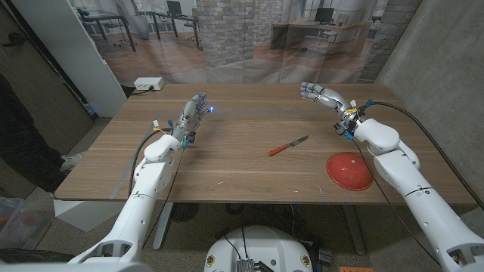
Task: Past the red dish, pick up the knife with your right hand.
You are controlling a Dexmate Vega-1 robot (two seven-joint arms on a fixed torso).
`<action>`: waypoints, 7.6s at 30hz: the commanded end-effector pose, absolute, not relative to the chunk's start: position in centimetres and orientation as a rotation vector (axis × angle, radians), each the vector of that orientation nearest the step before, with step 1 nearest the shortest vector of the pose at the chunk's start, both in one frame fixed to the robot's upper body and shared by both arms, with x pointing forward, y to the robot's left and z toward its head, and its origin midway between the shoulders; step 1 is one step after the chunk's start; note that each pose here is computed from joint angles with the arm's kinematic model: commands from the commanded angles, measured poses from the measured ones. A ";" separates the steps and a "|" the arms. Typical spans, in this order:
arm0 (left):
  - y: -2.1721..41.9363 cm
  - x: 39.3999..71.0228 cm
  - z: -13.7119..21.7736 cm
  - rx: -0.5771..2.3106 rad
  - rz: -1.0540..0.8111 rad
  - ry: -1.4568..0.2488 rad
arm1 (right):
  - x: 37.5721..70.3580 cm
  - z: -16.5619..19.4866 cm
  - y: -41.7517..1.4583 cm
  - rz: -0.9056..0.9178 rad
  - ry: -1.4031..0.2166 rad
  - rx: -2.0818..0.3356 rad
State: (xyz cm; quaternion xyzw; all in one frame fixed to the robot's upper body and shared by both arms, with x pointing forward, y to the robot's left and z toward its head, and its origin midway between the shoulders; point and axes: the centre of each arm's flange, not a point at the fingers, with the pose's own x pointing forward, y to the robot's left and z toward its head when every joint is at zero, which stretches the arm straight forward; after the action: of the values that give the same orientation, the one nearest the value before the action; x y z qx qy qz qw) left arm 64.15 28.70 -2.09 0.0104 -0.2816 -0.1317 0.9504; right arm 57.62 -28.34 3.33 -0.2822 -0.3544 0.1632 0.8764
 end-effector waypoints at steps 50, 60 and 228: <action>28.5 64.2 -1.3 0.044 -0.288 -0.586 | 53.6 5.9 -24.3 0.414 -0.759 -1.100; 28.5 64.5 -1.5 0.038 -0.294 -0.584 | 53.5 6.1 -23.7 0.415 -0.749 -1.180; 29.8 64.8 -1.8 0.038 -0.295 -0.571 | 53.4 0.2 -16.2 0.339 -0.646 -2.077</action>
State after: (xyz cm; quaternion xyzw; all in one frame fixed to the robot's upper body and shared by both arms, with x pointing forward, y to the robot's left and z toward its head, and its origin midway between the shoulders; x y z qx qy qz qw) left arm 64.76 29.41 -1.67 0.0208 -0.2807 -0.1475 0.9482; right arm 52.77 -16.86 0.62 -0.8368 -0.2653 0.1265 0.4619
